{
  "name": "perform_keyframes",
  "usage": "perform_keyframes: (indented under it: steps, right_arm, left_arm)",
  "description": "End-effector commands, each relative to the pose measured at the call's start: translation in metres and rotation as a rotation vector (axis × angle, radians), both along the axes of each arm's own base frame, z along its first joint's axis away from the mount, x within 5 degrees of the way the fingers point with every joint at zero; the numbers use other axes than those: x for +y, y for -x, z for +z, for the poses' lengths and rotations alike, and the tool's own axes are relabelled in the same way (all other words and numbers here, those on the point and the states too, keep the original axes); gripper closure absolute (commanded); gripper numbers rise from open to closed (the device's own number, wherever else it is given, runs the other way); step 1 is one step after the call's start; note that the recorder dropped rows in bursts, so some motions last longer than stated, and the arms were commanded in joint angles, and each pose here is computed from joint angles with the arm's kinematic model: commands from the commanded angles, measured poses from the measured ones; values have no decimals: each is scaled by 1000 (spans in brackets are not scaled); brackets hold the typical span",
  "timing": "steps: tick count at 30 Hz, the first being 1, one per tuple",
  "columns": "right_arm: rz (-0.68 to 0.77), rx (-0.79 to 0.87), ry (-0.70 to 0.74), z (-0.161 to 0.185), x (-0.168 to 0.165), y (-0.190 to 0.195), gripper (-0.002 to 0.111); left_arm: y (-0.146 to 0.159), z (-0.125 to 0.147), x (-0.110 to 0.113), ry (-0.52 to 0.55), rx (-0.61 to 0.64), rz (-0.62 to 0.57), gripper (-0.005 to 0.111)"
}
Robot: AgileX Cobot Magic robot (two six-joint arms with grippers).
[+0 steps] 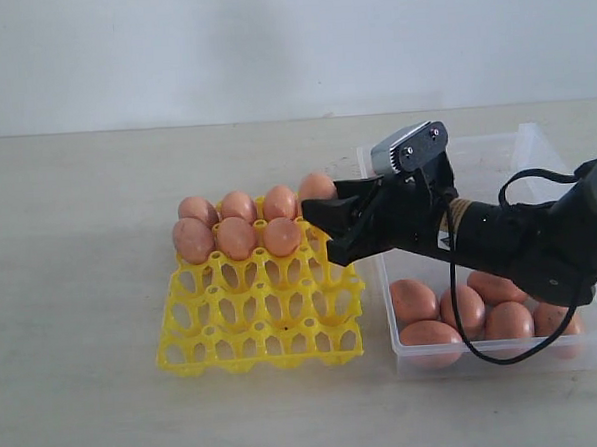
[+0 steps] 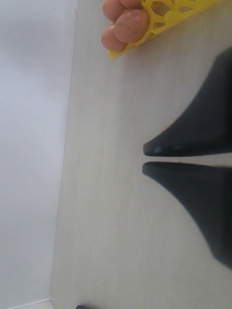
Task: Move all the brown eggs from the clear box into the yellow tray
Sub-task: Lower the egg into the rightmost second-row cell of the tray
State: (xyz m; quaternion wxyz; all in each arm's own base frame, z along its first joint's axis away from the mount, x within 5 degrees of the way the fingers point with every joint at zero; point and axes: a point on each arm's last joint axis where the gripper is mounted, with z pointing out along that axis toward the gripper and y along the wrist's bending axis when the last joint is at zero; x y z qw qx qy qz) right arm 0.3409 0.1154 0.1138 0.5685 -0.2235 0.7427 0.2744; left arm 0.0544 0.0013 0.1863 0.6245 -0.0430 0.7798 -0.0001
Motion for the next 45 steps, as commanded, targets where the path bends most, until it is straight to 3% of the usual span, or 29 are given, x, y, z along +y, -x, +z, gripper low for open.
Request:
perform_keyframes:
  steps: [1, 31, 45]
  right_arm:
    - [8, 18, 36, -3, 2, 3, 108]
    - [-51, 57, 219, -13, 6, -11, 108]
    - [3, 47, 210, -13, 10, -8, 108]
  left_arm:
    - [0, -1, 0, -3, -1, 2, 103]
    - [0, -1, 0, -3, -1, 2, 103]
    - [0, -1, 0, -3, -1, 2, 103]
